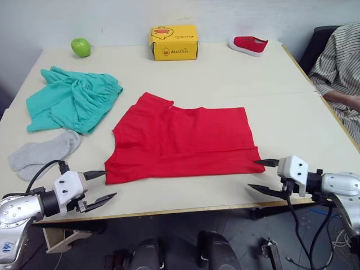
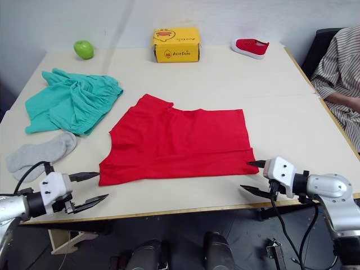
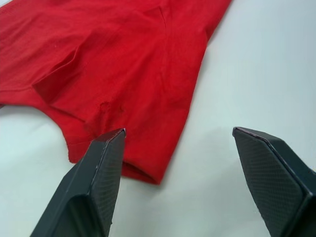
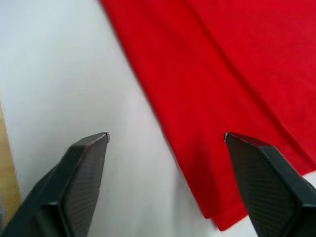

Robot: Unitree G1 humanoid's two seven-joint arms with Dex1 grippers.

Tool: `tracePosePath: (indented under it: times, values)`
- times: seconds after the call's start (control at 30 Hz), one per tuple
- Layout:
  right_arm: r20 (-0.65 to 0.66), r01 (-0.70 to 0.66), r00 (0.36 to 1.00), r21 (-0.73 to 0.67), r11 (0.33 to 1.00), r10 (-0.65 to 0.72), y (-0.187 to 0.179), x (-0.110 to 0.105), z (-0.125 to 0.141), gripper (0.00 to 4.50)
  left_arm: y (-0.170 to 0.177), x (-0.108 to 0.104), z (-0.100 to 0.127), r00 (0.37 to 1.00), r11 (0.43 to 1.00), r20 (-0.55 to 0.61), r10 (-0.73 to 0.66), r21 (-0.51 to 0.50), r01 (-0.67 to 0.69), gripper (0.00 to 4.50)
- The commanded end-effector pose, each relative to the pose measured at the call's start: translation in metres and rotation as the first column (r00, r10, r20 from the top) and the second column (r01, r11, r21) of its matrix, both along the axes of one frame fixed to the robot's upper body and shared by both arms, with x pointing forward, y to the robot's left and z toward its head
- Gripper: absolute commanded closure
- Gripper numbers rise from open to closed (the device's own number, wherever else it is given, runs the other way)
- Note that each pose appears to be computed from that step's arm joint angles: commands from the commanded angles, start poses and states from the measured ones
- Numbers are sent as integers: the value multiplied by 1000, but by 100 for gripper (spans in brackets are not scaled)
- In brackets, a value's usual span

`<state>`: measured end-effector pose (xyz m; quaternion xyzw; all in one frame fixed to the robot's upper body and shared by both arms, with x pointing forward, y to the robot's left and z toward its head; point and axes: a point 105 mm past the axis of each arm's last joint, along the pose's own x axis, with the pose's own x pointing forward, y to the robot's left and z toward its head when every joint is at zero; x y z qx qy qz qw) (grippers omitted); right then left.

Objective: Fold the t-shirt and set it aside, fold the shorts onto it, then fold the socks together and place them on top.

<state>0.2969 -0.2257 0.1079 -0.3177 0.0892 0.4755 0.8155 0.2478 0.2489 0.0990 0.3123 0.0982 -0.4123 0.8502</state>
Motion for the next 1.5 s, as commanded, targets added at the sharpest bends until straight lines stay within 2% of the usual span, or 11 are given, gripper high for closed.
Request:
tracePosePath:
  times: [0.03,0.13,0.3,0.4,0.43,0.63,0.83,1.13,1.23,1.4,1.5]
  values:
    - [-4,-29,1000,-55,998,29,2,10,-9,89,1,9,-13,1000,997,-15,-10,78,11,116]
    - [-9,-46,999,-47,998,45,6,16,-11,157,-1,11,-21,996,996,-88,-28,86,35,187]
    - [-35,-77,997,-36,996,75,9,16,-12,328,-2,11,-23,991,991,-118,-63,106,75,346]
    - [-71,-96,993,-18,995,95,8,9,-12,434,-2,1,-23,984,988,-147,-97,104,113,448]
    - [-83,-101,992,-14,995,100,7,6,-13,449,-1,-3,-22,983,989,-154,-99,98,115,450]
    - [-116,-142,983,20,990,144,3,-17,-8,449,0,-27,-6,988,998,-142,-53,36,58,450]
    - [-155,-168,973,18,986,168,0,-44,-10,449,-8,-58,-4,986,999,-164,-27,14,29,450]
    - [-154,-118,980,49,992,124,2,-47,-14,449,-9,-68,-11,985,998,-161,55,12,-53,450]
    - [-184,-97,976,108,989,116,6,-48,-13,450,-9,-68,-9,985,998,-165,56,-6,-58,394]
    - [-168,-89,979,147,985,113,5,-56,6,288,6,-80,8,973,988,-204,110,-83,-129,240]
    - [-118,-1,993,142,990,18,-6,-51,18,181,24,-83,24,957,962,-243,158,-182,-205,140]
